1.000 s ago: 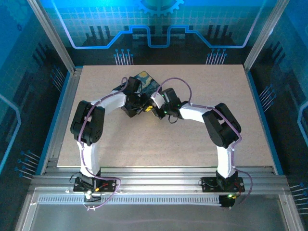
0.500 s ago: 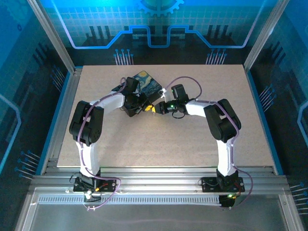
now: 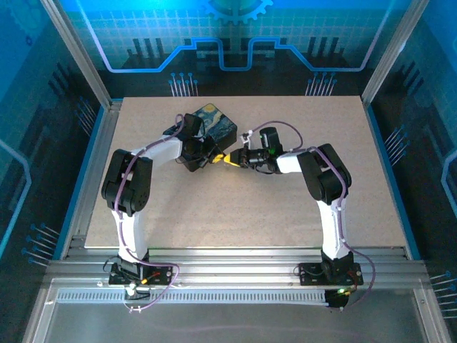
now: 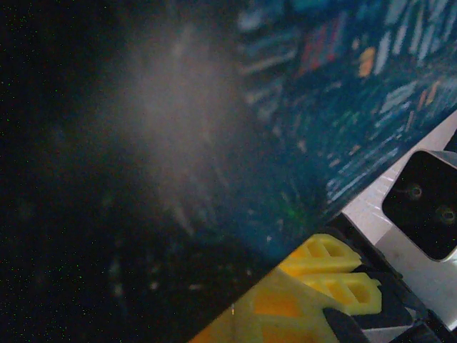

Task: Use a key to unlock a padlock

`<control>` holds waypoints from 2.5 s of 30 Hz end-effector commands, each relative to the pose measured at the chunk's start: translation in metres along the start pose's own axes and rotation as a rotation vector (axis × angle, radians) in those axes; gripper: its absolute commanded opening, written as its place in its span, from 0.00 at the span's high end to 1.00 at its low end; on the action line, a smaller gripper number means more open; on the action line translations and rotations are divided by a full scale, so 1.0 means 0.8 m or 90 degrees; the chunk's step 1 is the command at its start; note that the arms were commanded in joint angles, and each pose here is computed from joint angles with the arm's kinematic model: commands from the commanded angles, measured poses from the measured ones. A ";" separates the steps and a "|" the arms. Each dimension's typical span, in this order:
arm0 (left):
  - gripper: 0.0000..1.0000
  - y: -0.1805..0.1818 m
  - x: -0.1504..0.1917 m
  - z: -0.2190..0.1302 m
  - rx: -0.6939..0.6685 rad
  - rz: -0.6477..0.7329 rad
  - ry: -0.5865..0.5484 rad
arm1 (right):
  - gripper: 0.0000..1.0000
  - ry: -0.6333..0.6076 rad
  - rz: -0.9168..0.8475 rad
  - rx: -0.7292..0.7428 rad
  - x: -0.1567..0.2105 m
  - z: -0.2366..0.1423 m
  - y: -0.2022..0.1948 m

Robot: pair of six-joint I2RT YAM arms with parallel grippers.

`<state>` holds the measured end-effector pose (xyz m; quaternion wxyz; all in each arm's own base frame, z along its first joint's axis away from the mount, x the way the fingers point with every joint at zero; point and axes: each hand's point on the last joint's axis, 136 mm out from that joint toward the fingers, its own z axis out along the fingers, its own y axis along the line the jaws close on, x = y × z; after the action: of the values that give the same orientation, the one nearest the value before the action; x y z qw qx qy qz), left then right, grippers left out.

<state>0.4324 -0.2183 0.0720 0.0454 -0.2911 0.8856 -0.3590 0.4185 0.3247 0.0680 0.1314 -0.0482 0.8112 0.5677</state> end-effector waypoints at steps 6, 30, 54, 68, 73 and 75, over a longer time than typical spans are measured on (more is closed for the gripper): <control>1.00 0.073 0.038 0.025 -0.095 -0.116 0.093 | 0.63 0.044 -0.029 -0.025 -0.010 -0.018 0.043; 1.00 0.068 0.040 0.019 -0.095 -0.120 0.099 | 0.57 0.029 -0.889 0.429 0.004 -0.020 0.053; 1.00 0.062 0.042 0.015 -0.083 -0.121 0.099 | 0.67 0.053 -0.965 0.509 -0.026 -0.002 0.001; 1.00 0.065 0.044 0.017 -0.079 -0.128 0.103 | 0.76 0.031 -0.943 0.481 -0.026 0.009 0.009; 1.00 0.067 0.046 0.018 -0.079 -0.131 0.105 | 0.76 0.027 -0.940 0.467 -0.022 0.017 0.016; 1.00 0.068 0.046 0.018 -0.079 -0.132 0.105 | 0.81 0.022 -0.930 0.459 -0.021 0.020 0.019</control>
<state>0.4334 -0.2185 0.0720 0.0500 -0.2922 0.8822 -0.3657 0.4255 0.3215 0.0629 0.4290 -0.5401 0.7238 0.0180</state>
